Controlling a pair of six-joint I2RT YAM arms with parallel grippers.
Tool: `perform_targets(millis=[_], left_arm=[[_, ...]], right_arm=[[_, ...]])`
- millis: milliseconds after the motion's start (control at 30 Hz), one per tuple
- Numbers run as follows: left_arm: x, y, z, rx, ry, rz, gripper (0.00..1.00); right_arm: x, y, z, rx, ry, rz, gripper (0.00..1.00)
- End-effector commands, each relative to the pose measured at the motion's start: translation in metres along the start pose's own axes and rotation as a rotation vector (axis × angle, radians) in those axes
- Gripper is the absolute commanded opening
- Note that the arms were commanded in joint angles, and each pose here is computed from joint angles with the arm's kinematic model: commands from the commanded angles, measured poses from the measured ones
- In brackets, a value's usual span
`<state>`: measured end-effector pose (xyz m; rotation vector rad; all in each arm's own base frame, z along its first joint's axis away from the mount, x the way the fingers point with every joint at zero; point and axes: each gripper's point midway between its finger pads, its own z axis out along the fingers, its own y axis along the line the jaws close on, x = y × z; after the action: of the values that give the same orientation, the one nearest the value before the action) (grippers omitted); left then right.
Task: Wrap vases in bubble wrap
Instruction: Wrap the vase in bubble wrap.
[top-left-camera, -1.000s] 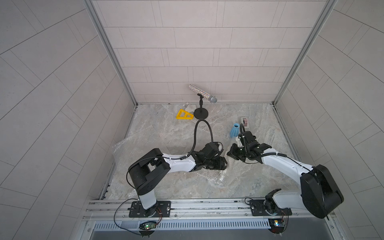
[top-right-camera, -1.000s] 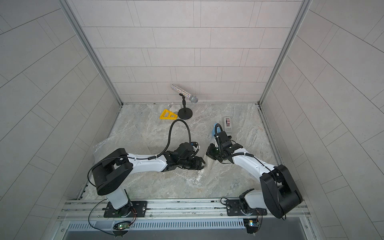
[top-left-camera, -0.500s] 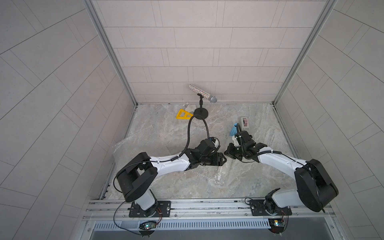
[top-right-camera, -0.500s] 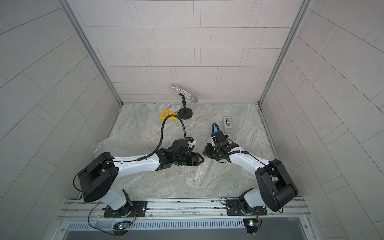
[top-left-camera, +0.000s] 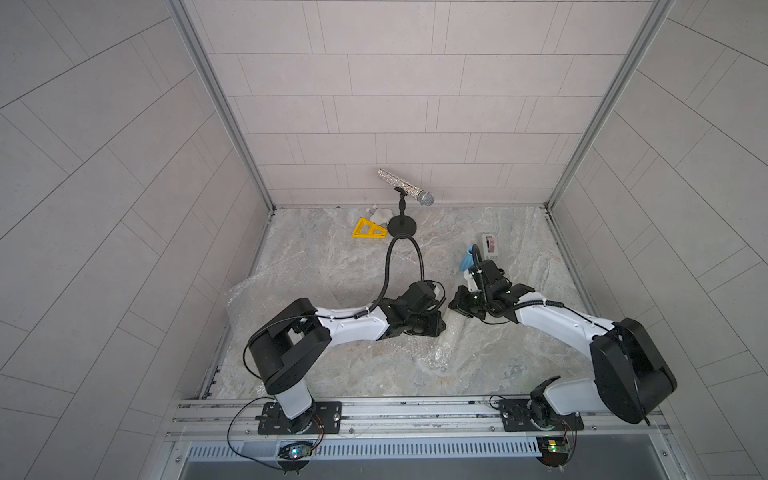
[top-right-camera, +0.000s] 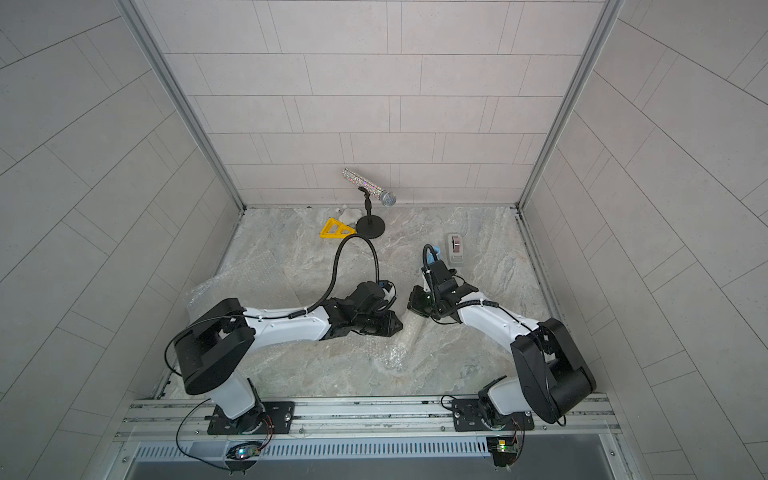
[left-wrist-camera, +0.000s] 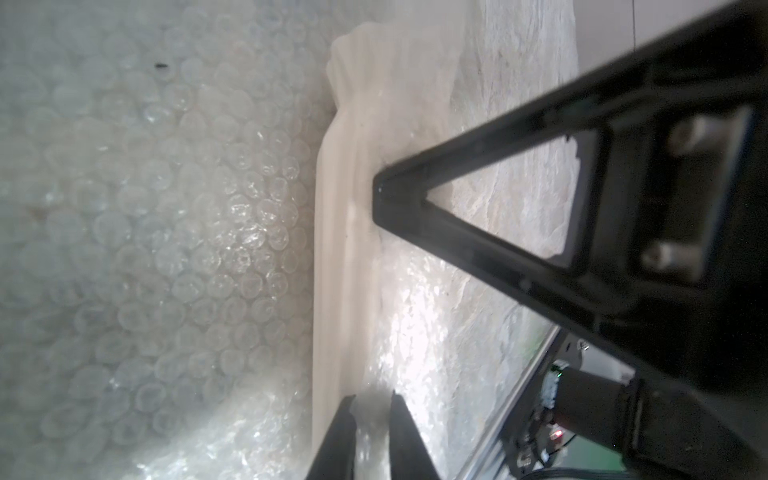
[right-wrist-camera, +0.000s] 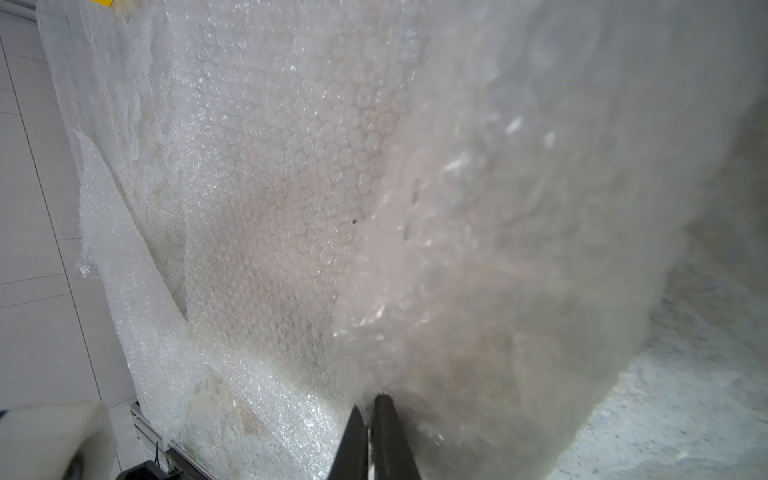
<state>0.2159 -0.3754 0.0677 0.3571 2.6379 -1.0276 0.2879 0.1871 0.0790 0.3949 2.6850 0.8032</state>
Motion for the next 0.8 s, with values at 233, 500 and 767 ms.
perform_targets(millis=[233,500,767], left_arm=[[0.015,0.025,0.004,-0.067,0.026,-0.039,0.09],[0.025,0.038,0.006,-0.096,0.045,-0.077,0.06],[0.034,0.046,0.005,-0.104,0.034,-0.123,0.06]], right_arm=[[0.002,-0.02,-0.062,0.149,-0.042,-0.149,0.37],[0.02,-0.044,-0.067,0.14,-0.064,-0.146,0.67],[0.024,-0.012,-0.032,0.015,0.029,-0.101,0.78]])
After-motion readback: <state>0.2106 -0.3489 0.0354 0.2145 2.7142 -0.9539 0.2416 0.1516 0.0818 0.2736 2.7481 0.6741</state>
